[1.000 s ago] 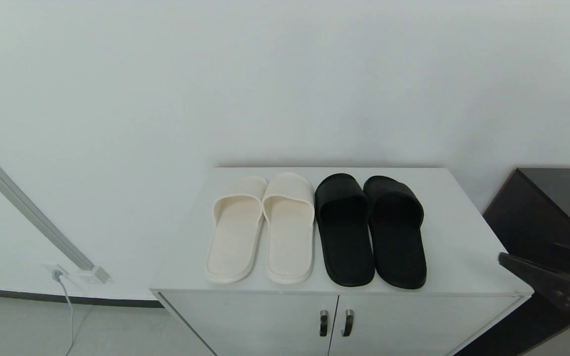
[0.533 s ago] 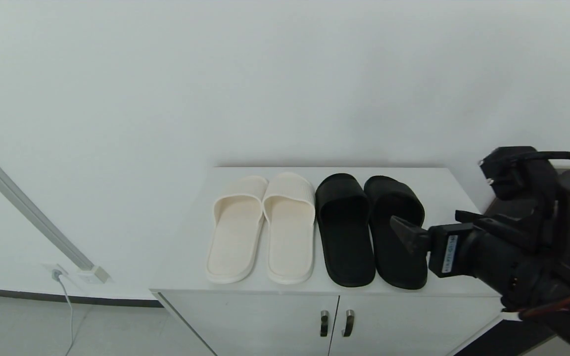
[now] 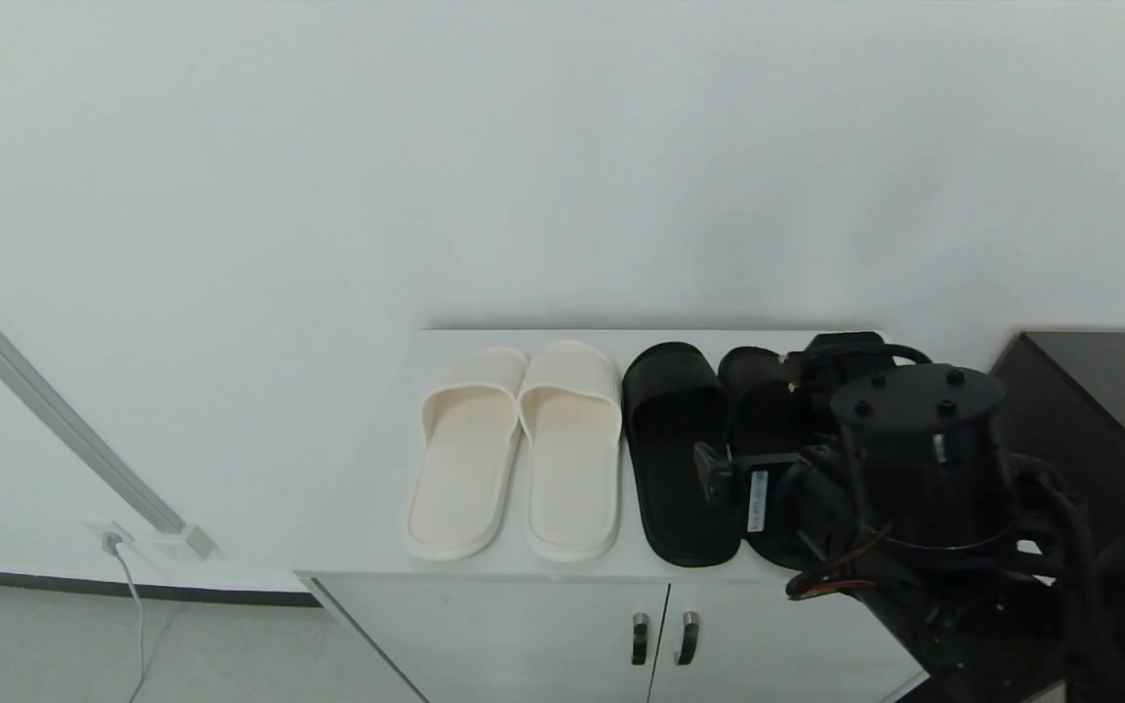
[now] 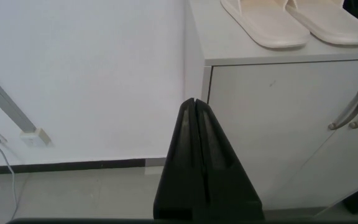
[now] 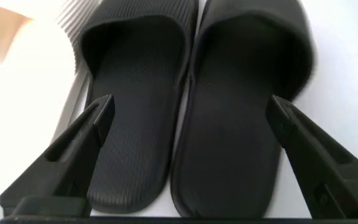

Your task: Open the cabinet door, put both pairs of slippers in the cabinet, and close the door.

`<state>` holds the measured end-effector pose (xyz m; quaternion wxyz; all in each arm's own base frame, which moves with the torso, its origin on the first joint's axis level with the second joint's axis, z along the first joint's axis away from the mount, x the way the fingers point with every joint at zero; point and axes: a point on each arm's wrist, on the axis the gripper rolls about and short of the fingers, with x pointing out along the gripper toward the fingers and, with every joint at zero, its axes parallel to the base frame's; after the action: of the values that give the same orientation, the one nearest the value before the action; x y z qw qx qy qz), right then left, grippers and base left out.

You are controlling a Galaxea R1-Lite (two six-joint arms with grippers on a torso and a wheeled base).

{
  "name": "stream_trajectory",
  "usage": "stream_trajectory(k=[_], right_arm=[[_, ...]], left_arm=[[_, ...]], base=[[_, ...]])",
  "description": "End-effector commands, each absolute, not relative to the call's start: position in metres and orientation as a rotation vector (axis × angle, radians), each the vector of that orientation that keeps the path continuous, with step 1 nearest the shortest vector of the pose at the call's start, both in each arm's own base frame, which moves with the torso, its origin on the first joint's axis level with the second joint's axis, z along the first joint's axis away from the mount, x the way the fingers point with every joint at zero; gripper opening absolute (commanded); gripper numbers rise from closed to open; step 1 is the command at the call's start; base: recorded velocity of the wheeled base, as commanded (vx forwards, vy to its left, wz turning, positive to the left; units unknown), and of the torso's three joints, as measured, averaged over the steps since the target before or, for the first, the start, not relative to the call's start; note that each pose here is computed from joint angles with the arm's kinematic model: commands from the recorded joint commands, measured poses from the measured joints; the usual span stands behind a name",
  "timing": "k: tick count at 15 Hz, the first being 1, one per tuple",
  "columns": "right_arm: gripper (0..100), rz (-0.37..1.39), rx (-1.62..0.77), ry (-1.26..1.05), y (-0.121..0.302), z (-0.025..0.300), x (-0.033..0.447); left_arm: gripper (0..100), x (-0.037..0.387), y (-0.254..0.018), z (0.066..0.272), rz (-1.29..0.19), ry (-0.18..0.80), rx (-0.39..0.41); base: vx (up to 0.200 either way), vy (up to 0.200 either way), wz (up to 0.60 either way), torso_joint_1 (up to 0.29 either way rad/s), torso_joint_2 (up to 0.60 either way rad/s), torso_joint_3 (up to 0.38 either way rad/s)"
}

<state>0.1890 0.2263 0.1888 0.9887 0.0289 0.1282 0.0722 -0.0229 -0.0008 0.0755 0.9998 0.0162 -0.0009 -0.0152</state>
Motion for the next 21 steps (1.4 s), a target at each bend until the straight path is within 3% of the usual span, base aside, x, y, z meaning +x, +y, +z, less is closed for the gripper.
stream_trajectory(k=[1,8,17,18,21], right_arm=[[100,0.126,0.039,0.28,0.239,0.174,0.204],[100,0.041,0.063,0.233,0.255,0.159,0.26],[100,0.027,0.006,0.131,0.26,0.157,0.285],[0,0.022,0.009,0.13,0.259,0.157,0.286],[0,0.02,0.017,0.119,0.257,0.161,0.286]], left_arm=[[0,-0.023,-0.001,0.075,-0.029,0.0,0.032],[0,-0.023,-0.001,0.075,-0.031,0.0,0.032],[0,-0.023,-0.001,0.075,-0.029,0.001,0.031],[0,-0.023,-0.001,0.075,-0.029,0.001,0.031],[0,-0.023,-0.001,0.075,-0.029,0.0,0.031]], base=[[0.0,0.0,0.0,0.0,0.0,0.0],[0.0,0.0,0.0,0.0,0.0,0.0],[0.0,0.0,0.0,0.0,0.0,0.0],[0.0,0.0,0.0,0.0,0.0,0.0],[0.0,0.0,0.0,0.0,0.0,0.0]])
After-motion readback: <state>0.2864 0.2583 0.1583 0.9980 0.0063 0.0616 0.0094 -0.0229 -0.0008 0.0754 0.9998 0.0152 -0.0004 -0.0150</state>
